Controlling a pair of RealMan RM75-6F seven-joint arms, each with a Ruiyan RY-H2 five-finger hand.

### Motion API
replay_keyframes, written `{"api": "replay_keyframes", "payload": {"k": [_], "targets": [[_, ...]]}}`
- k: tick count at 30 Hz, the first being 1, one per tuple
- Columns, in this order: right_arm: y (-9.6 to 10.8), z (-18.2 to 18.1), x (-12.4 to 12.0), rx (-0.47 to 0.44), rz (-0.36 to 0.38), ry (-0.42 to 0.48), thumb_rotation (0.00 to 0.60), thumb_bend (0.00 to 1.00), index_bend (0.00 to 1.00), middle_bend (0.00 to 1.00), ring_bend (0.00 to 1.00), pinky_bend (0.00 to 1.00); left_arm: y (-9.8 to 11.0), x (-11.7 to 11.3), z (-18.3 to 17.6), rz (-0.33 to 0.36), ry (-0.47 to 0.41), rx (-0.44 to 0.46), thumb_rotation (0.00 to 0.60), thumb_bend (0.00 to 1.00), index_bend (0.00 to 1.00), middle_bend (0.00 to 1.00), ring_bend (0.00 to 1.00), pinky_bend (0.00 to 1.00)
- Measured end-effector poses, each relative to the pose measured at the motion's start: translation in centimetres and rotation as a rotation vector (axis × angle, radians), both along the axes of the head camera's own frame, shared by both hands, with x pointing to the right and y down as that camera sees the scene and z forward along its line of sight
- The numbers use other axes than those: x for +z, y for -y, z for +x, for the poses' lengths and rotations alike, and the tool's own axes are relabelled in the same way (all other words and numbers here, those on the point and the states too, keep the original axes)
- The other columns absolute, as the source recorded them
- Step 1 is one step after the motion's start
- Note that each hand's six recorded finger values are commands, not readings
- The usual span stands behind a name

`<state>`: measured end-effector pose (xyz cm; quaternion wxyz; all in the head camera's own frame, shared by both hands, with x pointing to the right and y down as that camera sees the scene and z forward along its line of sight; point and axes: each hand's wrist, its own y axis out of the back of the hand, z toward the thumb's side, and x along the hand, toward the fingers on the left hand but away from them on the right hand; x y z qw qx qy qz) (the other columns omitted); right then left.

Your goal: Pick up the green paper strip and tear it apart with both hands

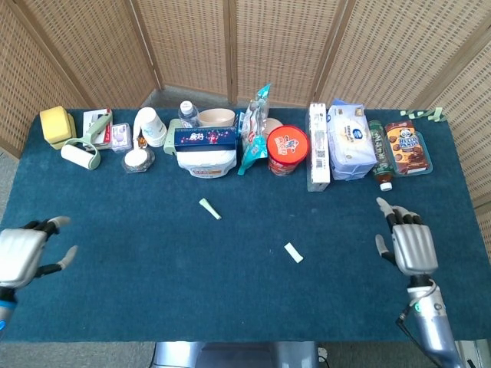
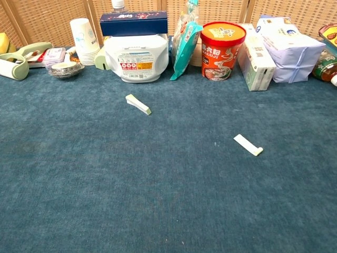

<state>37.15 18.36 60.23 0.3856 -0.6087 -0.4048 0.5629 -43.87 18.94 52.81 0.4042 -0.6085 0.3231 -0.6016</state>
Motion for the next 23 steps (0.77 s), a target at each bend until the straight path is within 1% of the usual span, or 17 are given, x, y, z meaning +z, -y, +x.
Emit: {"api": "replay_keyframes", "payload": {"k": [4,7,12,15,23], "targets": [[-1.5,1.0,-0.4,0.004,-0.012,-0.064,0.600,0.45,0.12,0.30,0.21,0.28,-2.8,-0.7,-2.5,0.024,0.035,-0.041,0.321,0.32,0.28,0.43,0.42,0.64],[-2.6,1.5,-0.8,0.011,-0.015,-0.091,0.600,0.45,0.13,0.30,0.20,0.26,-4.4,-1.0,-3.4,0.038,0.051,-0.060,0.320,0.32,0.28,0.43,0.42,0.63],[-3.4,1.9,-1.6,0.016,0.003,-0.119,0.600,0.45,0.13,0.30,0.20,0.26,-6.3,-1.4,-4.1,0.044,0.045,-0.101,0.318,0.32,0.28,0.43,0.42,0.63],[-3.5,1.9,-2.0,0.023,0.013,-0.121,0.600,0.45,0.13,0.30,0.20,0.26,-6.6,-1.2,-4.2,0.036,0.028,-0.115,0.323,0.32,0.28,0.43,0.42,0.63],[-3.4,2.0,-2.1,0.031,0.021,-0.105,0.600,0.45,0.13,0.29,0.20,0.26,-5.7,-0.9,-3.3,0.047,-0.004,-0.096,0.320,0.32,0.28,0.43,0.42,0.63]]}}
